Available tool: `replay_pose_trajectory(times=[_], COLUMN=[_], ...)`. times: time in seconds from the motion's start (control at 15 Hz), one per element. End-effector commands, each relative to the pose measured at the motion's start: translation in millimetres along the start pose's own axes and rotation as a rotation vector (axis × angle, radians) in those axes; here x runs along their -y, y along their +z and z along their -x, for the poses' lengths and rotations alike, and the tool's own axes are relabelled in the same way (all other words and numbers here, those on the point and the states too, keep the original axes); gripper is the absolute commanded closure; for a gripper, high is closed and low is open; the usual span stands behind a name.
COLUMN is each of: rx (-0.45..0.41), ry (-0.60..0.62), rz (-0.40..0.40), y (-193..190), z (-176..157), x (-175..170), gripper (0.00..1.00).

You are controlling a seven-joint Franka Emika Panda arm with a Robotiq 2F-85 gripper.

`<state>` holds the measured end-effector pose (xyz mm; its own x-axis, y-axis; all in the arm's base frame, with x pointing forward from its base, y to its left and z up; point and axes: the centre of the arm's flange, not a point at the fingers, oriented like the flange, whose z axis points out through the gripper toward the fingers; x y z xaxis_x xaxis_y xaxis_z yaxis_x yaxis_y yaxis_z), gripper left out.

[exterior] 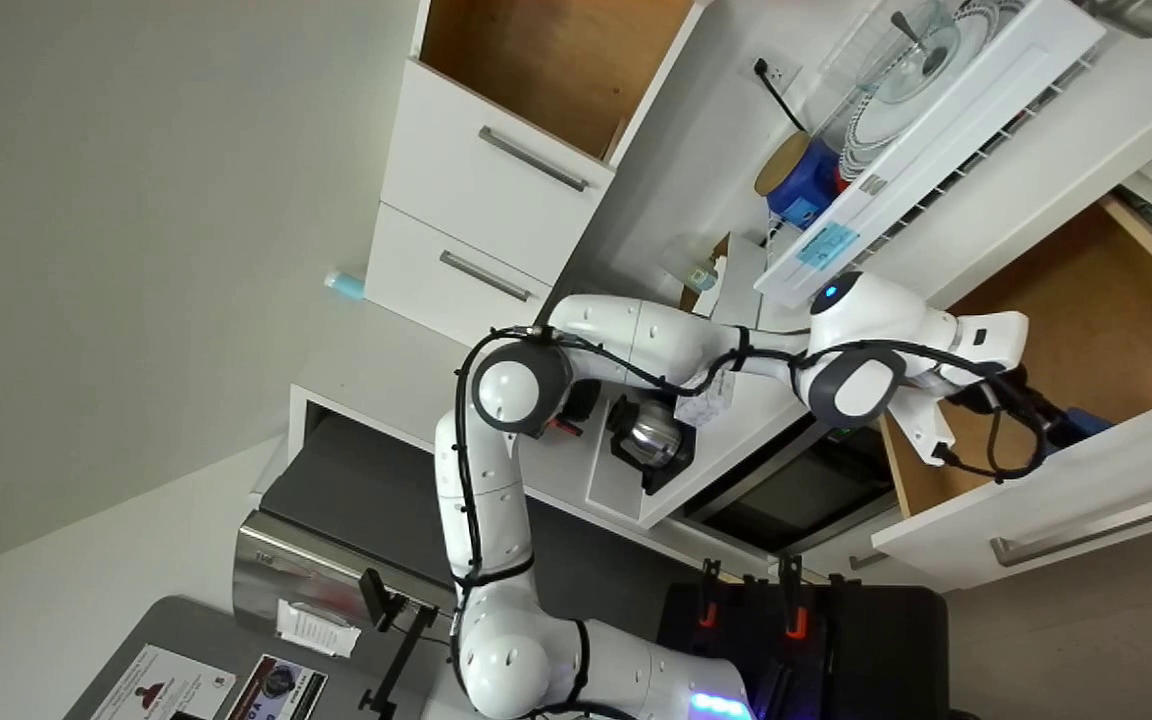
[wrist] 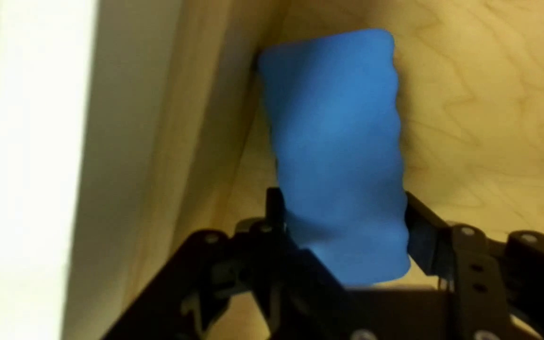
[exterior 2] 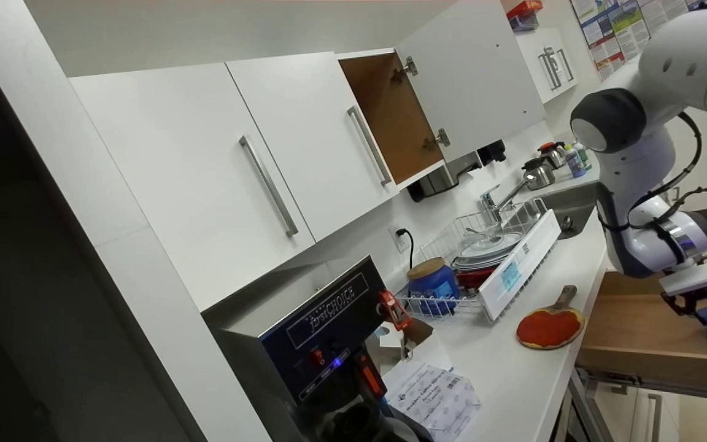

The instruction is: Remove the blue object from the drawer.

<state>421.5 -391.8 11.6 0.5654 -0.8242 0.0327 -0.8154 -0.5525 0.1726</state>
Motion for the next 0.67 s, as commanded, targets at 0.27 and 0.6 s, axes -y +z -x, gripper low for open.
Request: replay_pose_trajectory(times=[0.27,0.6], rx=[-0.138,-0.222], ry=[0.028,0.000], rz=[-0.111,-0.167], y=[-104,-159], z=[45,78], x=[-31,-32], gripper=[0.65,0.65])
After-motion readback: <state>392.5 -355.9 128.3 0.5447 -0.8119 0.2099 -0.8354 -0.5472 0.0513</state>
